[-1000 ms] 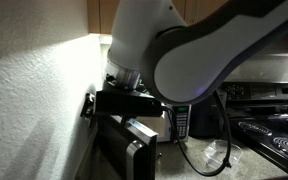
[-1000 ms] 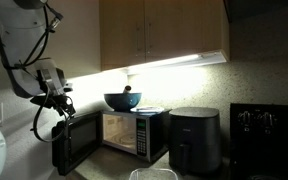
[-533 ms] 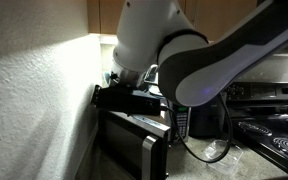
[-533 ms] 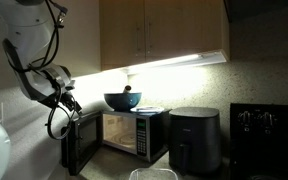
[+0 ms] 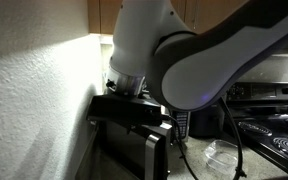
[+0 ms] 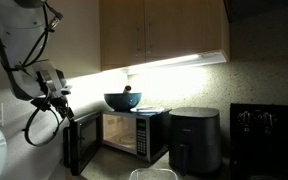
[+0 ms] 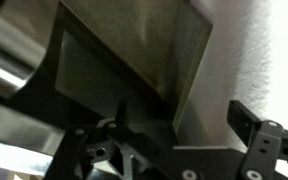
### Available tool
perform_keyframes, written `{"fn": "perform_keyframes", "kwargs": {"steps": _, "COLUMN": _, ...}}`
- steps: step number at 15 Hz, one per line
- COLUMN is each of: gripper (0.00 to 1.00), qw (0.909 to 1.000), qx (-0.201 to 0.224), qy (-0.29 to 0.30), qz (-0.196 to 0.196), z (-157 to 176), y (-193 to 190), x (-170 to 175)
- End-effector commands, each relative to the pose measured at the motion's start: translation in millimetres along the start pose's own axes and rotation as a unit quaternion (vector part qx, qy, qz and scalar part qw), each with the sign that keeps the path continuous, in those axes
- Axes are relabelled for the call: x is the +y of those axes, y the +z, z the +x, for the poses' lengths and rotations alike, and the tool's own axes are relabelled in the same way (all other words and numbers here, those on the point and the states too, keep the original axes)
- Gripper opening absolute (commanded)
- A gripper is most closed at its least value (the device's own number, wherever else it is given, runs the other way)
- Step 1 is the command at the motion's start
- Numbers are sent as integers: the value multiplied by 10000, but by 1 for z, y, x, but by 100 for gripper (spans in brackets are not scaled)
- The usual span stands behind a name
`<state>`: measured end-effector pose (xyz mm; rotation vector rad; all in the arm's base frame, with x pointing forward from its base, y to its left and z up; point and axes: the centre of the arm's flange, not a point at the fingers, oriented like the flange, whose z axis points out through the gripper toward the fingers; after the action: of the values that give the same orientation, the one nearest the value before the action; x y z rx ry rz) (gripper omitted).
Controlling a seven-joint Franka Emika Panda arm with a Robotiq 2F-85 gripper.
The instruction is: Close the microwave door
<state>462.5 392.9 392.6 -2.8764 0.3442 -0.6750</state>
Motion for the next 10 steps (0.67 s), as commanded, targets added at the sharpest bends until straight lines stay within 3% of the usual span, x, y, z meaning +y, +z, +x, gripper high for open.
{"fn": "perform_keyframes", "kwargs": {"steps": 1, "gripper": 100, "qw": 9944, "qx": -989, "qy": 261, "qz": -277, "z": 3, "y": 5, "x": 4}}
{"fn": "perform_keyframes", "kwargs": {"steps": 2, "gripper": 100, "qw": 9904, "qx": -1276, "qy": 370, "qz": -374, "z": 2, "y": 8, "x": 5}}
{"fn": "perform_keyframes", "kwargs": {"steps": 3, "gripper": 100, "qw": 9955, "qx": -878, "qy": 279, "qz": -241, "z": -12, "y": 9, "x": 2}}
{"fn": "perform_keyframes", "kwargs": {"steps": 10, "gripper": 100, "qw": 9946, "qx": -798, "qy": 636, "qz": -171, "z": 0, "y": 11, "x": 10}}
